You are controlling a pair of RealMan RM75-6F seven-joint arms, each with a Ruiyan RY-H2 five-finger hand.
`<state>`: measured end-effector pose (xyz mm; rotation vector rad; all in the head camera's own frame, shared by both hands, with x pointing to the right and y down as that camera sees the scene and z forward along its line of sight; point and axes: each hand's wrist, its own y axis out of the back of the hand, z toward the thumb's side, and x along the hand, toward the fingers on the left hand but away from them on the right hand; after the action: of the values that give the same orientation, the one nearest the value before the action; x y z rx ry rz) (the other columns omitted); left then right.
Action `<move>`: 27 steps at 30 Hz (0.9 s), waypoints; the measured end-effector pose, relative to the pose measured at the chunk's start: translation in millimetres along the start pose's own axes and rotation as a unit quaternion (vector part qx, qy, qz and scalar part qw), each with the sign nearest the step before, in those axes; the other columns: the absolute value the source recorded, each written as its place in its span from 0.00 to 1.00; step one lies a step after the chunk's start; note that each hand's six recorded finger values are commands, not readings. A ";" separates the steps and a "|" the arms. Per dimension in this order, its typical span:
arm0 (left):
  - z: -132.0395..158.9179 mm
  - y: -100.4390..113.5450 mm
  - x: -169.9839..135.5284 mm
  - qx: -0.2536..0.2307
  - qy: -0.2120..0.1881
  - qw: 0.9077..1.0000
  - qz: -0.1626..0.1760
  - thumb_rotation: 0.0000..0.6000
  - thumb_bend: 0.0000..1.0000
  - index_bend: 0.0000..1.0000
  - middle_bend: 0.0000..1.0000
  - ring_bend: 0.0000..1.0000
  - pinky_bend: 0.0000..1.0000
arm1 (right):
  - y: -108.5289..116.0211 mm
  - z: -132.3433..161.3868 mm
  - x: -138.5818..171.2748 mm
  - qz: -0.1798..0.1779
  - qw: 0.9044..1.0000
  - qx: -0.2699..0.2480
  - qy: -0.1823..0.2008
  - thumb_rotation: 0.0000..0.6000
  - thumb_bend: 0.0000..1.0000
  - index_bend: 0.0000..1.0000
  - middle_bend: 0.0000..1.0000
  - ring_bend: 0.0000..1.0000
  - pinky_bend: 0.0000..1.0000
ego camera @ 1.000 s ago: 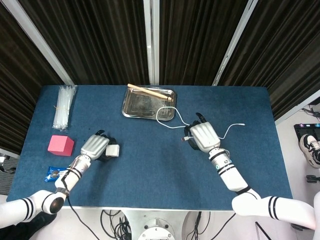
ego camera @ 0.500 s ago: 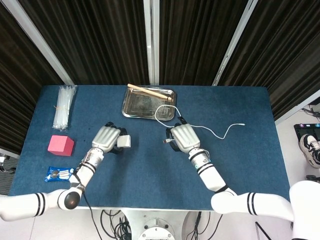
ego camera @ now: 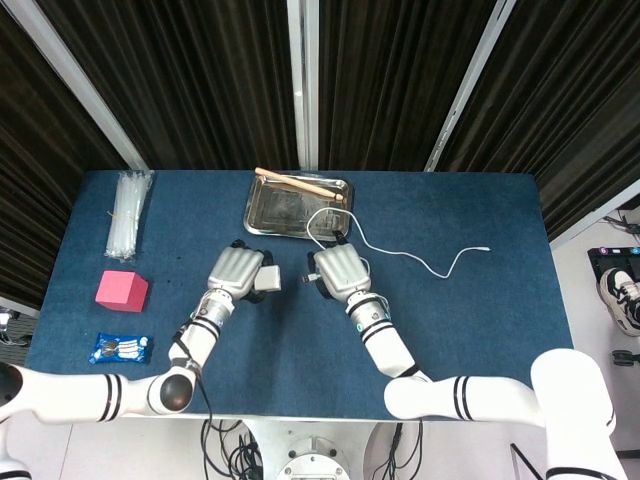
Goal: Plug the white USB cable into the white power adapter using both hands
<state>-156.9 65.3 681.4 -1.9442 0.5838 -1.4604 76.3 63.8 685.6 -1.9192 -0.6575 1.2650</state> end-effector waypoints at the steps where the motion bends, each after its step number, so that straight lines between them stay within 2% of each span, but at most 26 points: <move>1: 1.6 1.3 0.6 -0.001 0.002 1.000 0.000 1.00 0.23 0.44 0.46 0.32 0.17 | -0.9 0.7 -1.2 0.000 1.000 0.001 -0.002 1.00 0.39 0.60 0.52 0.35 0.11; 10: 9.5 7.5 4.4 0.006 0.017 1.000 0.001 1.00 0.23 0.44 0.46 0.32 0.17 | -7.2 7.2 -11.3 -0.001 1.000 -0.006 -0.021 1.00 0.39 0.60 0.52 0.35 0.11; 27: 24.2 5.6 7.1 0.017 0.018 1.000 -0.005 1.00 0.22 0.44 0.46 0.32 0.17 | -11.3 17.8 -16.1 0.002 1.000 -0.008 -0.024 1.00 0.39 0.60 0.52 0.35 0.11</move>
<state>-131.5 61.9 677.6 -1.9002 0.5625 -1.5053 53.4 63.9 699.0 -1.9087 -0.6922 1.3155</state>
